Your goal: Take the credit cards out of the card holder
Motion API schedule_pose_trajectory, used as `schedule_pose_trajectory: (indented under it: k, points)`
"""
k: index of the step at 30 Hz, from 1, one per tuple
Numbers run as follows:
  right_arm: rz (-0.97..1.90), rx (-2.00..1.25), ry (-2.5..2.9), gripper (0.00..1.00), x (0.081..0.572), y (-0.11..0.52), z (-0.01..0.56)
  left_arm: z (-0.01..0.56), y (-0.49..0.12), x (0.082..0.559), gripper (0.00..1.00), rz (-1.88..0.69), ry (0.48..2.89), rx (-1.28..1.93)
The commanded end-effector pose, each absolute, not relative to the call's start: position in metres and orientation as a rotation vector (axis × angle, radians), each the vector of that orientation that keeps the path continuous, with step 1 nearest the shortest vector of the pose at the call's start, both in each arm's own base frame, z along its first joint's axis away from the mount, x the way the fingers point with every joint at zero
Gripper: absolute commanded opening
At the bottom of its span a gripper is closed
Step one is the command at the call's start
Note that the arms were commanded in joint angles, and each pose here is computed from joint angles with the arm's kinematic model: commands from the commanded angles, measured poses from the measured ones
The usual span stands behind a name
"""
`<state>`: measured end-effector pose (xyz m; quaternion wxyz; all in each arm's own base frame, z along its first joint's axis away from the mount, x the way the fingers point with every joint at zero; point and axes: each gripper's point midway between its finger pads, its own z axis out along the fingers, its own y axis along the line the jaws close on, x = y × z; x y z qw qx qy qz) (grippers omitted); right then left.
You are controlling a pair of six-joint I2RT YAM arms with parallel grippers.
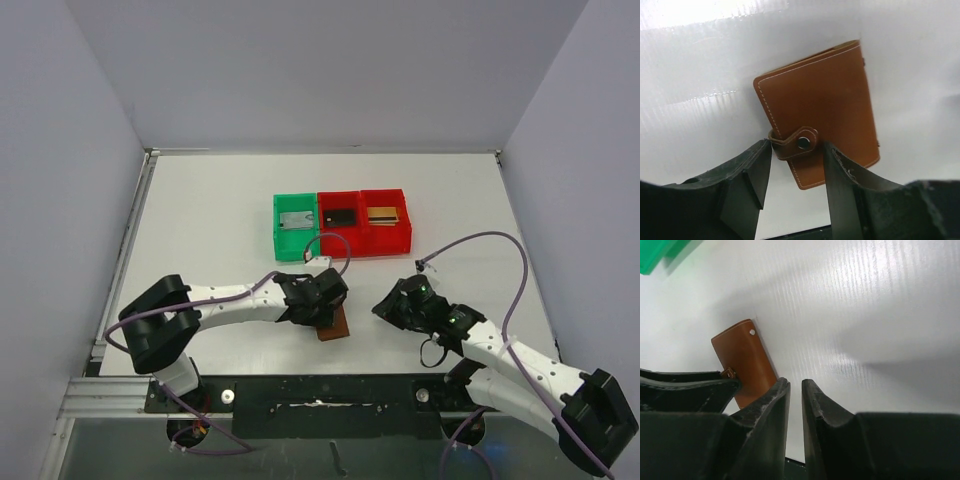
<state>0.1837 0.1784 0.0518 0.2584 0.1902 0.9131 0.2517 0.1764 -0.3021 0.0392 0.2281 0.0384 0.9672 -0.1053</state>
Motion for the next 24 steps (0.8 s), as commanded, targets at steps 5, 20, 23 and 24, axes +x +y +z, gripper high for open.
schedule_pose_trajectory:
  k: [5,20,23,24]
  points:
    - [0.667,0.628,2.393,0.19,0.189,0.164,0.062,0.039,-0.308,0.187,0.40,-0.221,2.637,0.116]
    - [0.836,0.419,2.420,0.19,0.195,0.202,0.072,0.053,-0.298,0.205,0.45,-0.144,2.558,0.112]
    - [0.830,0.412,2.440,0.18,0.194,0.203,0.068,0.063,-0.292,0.208,0.43,-0.141,2.527,0.069]
    - [0.827,0.413,2.444,0.18,0.194,0.203,0.066,0.066,-0.291,0.209,0.43,-0.156,2.515,0.059]
